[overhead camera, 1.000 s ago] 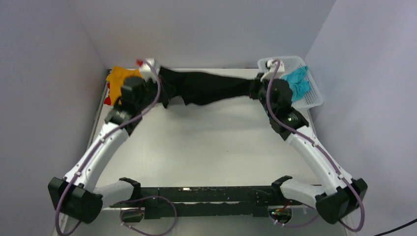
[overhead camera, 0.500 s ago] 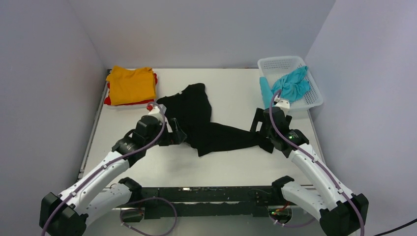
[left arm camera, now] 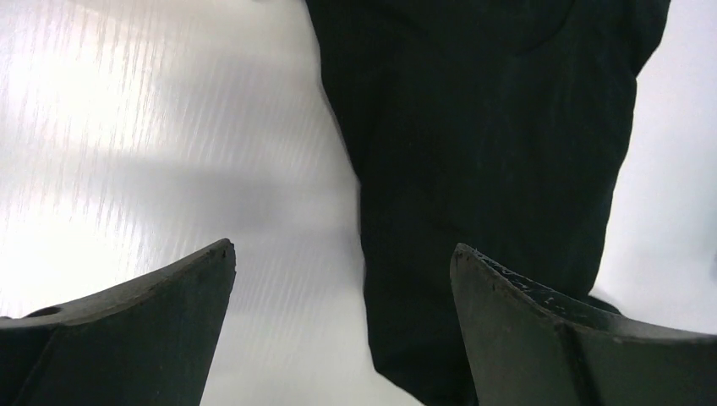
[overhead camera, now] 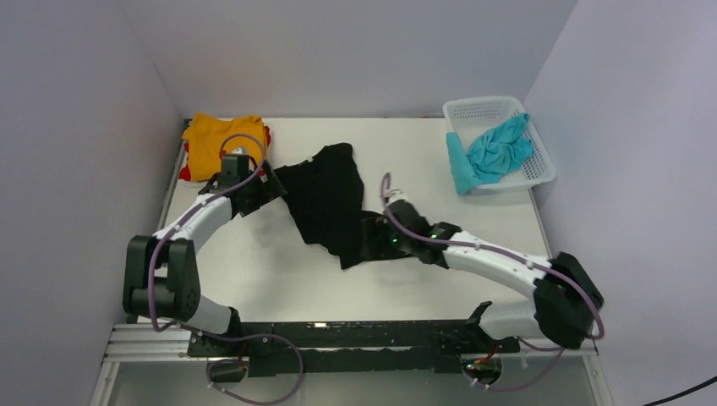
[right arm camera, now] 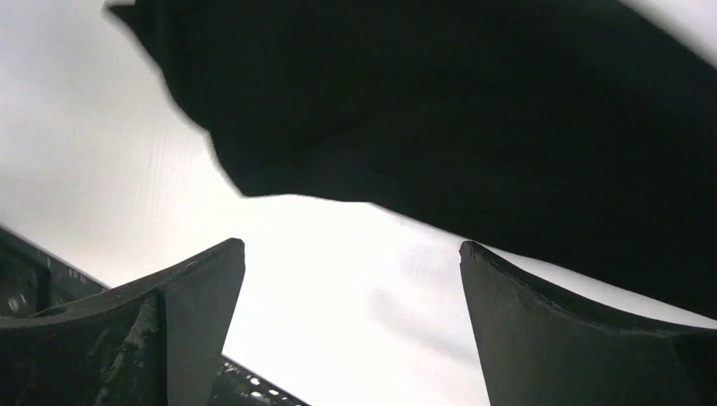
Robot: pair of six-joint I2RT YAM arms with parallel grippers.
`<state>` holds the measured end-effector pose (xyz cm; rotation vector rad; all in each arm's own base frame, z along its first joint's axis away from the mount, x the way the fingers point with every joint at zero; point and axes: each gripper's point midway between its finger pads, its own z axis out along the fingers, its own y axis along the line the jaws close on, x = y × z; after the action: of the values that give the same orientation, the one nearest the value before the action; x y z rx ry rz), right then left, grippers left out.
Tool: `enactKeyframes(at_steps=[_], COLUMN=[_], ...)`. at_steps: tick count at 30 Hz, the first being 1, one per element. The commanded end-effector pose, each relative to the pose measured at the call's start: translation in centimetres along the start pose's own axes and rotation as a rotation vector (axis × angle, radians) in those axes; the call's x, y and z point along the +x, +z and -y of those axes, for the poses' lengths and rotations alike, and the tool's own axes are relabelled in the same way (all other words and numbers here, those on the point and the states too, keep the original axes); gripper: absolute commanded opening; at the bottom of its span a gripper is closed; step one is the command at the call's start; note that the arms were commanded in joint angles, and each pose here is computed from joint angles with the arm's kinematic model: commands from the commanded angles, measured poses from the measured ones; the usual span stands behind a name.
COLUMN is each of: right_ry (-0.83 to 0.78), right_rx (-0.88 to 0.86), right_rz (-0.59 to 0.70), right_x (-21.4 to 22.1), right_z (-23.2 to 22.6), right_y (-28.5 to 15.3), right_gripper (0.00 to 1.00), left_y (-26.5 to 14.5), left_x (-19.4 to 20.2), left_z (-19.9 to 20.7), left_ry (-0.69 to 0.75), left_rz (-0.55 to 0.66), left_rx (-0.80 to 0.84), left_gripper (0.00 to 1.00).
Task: Fold and stack the t-shirts
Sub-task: Flatten out the tshirt
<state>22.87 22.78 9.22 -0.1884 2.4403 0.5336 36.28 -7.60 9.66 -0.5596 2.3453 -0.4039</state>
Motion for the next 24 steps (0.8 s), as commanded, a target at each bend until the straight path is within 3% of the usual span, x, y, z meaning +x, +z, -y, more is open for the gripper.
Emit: enactKeyframes(at_steps=[1, 7, 16, 21, 24], right_ry=[-0.12, -0.247, -0.251, -0.217, -0.219], right_rx=[-0.088, 0.035, 0.265, 0.4, 0.456], right_rz=[-0.006, -0.128, -0.176, -0.135, -0.106], right_x=[0.5, 4.3, 6.4, 6.5, 6.2], right_z=[-7.4, -9.8, -6.0, -2.7, -1.0], right_y=[2.5, 6.8, 9.5, 8.4, 7.4], right_gripper=[0.97, 0.84, 0.64, 0.35, 0.1], left_y=[1.0, 1.2, 0.6, 0.4, 0.3], left_x=[-2.4, -2.5, -2.0, -2.0, -2.1], left_z=[1.6, 0.4, -0.4, -0.7, -0.8], left_ry=[0.0, -0.02, -0.037, -0.034, -0.028], left_rz=[0.015, 0.008, 0.018, 0.023, 0.028], left_rx=[0.084, 0.075, 0.08, 0.069, 0.065], left_gripper=[1.0, 0.99, 0.99, 0.99, 0.99])
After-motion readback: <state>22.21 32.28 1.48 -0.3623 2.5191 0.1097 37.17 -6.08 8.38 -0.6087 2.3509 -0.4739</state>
